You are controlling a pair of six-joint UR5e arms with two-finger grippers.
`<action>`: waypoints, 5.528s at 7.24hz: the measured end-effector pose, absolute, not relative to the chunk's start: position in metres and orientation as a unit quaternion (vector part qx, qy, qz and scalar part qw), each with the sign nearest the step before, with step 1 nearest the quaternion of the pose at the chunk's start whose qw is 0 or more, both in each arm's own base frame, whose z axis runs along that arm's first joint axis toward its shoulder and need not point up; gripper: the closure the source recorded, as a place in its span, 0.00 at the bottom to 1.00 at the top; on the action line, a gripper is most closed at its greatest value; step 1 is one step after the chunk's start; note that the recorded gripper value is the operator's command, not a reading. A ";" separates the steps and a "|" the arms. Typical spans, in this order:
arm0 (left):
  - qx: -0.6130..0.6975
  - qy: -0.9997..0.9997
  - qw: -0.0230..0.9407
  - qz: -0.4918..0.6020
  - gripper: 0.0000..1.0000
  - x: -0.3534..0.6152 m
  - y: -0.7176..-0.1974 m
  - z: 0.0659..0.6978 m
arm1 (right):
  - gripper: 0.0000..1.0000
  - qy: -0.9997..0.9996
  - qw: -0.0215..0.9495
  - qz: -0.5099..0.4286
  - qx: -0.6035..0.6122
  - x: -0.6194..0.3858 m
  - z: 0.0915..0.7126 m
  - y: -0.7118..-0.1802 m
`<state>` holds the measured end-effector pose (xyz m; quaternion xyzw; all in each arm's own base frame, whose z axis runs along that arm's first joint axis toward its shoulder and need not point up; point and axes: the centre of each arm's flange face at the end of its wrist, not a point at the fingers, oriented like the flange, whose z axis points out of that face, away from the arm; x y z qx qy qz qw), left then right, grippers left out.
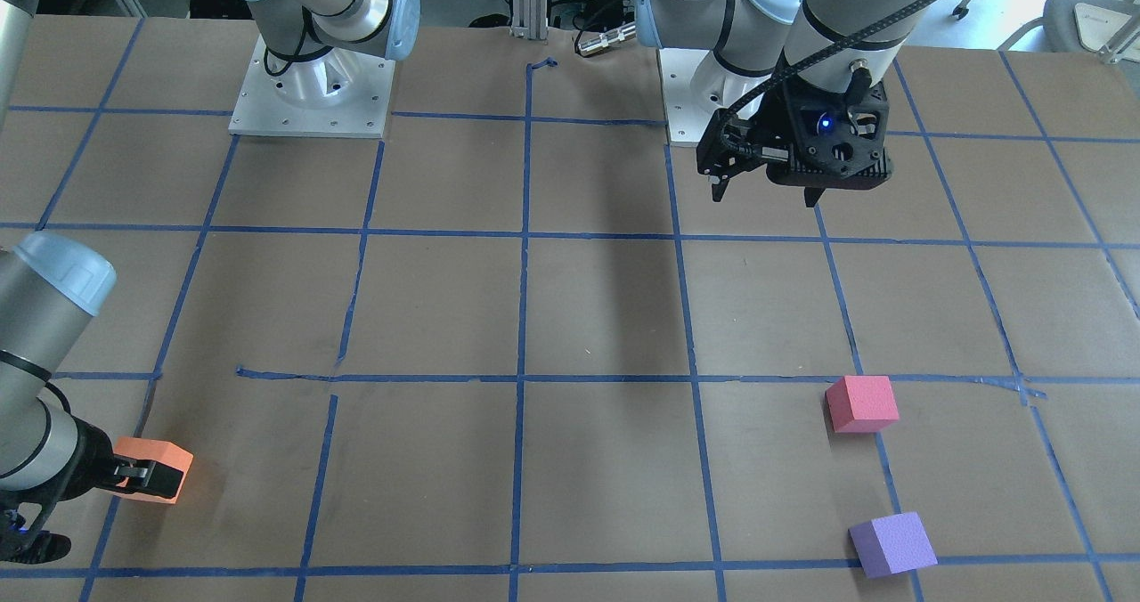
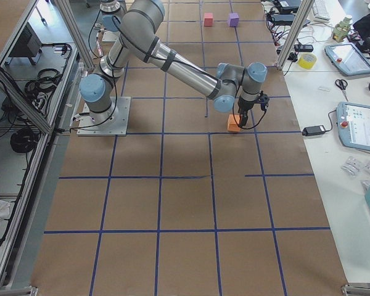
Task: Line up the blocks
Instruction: 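Close the right gripper on the orange cube, then carry the orange cube with the right gripper toward the table center, then set down the orange cube, open the right gripper and retract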
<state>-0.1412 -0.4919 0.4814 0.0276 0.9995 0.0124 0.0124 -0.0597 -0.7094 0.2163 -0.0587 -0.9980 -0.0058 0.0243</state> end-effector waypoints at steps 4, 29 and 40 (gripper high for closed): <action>0.028 0.999 0.012 0.013 0.00 -0.141 -0.492 0.481 | 0.57 -0.998 0.026 -0.026 -0.054 -0.061 0.195 -0.707; 0.020 0.999 0.018 -0.020 0.00 -0.120 -0.509 0.493 | 0.00 -1.000 -0.003 -0.003 0.015 0.401 0.196 -0.692; -0.047 0.997 0.000 -0.062 0.00 -0.192 -0.601 0.380 | 0.00 -0.997 -0.006 0.025 -0.076 0.207 0.452 -0.586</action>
